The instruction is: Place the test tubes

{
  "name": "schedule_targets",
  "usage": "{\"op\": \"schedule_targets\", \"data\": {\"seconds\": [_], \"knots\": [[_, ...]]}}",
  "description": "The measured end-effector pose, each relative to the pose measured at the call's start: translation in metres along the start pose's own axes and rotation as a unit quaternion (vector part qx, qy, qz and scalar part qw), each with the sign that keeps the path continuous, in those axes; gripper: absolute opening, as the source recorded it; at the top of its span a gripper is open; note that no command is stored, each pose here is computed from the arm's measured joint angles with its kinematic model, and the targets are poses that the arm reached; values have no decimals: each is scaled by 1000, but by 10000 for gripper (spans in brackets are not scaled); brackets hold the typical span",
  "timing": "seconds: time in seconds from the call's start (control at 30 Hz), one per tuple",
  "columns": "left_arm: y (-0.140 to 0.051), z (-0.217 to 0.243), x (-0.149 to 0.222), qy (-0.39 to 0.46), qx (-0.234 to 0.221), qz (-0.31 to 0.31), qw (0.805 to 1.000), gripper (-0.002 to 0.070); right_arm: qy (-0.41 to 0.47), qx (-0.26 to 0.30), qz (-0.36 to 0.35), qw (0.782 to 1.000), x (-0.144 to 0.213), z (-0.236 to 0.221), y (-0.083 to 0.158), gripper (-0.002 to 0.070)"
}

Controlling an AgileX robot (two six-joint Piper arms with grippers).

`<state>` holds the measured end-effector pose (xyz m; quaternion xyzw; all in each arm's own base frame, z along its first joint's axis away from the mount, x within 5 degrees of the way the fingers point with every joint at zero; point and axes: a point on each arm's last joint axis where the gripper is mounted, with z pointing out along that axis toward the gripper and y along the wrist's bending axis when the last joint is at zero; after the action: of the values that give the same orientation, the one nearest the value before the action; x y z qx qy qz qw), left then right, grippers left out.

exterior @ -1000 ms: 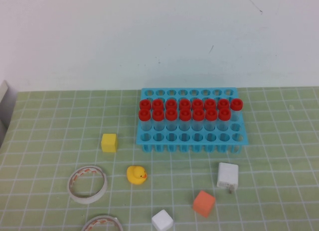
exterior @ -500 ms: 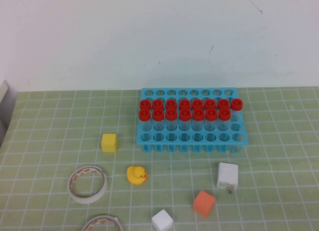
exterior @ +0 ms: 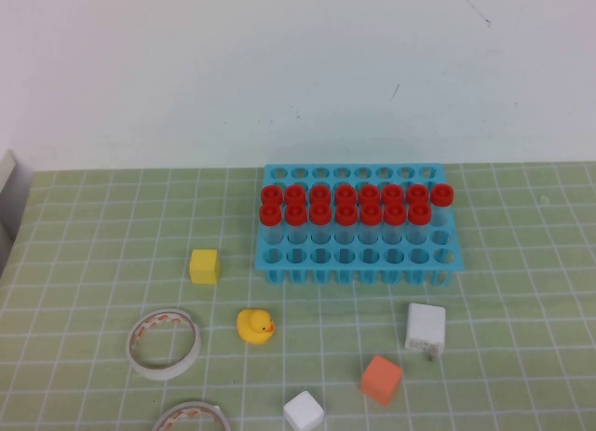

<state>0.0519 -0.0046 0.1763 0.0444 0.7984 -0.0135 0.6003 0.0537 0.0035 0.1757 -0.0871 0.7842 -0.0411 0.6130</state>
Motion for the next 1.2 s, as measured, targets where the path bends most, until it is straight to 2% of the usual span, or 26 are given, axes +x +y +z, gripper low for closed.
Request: {"op": "schedule_targets", "data": {"seconds": [0.3,1.2], "knots": [[0,0,0,0,0,0,1000,-1,37,2,63,997,5,-1,0,-1],[0,0,0,0,0,0,1000,-1,39,9,66,997,5,-1,-1,-1]]}}
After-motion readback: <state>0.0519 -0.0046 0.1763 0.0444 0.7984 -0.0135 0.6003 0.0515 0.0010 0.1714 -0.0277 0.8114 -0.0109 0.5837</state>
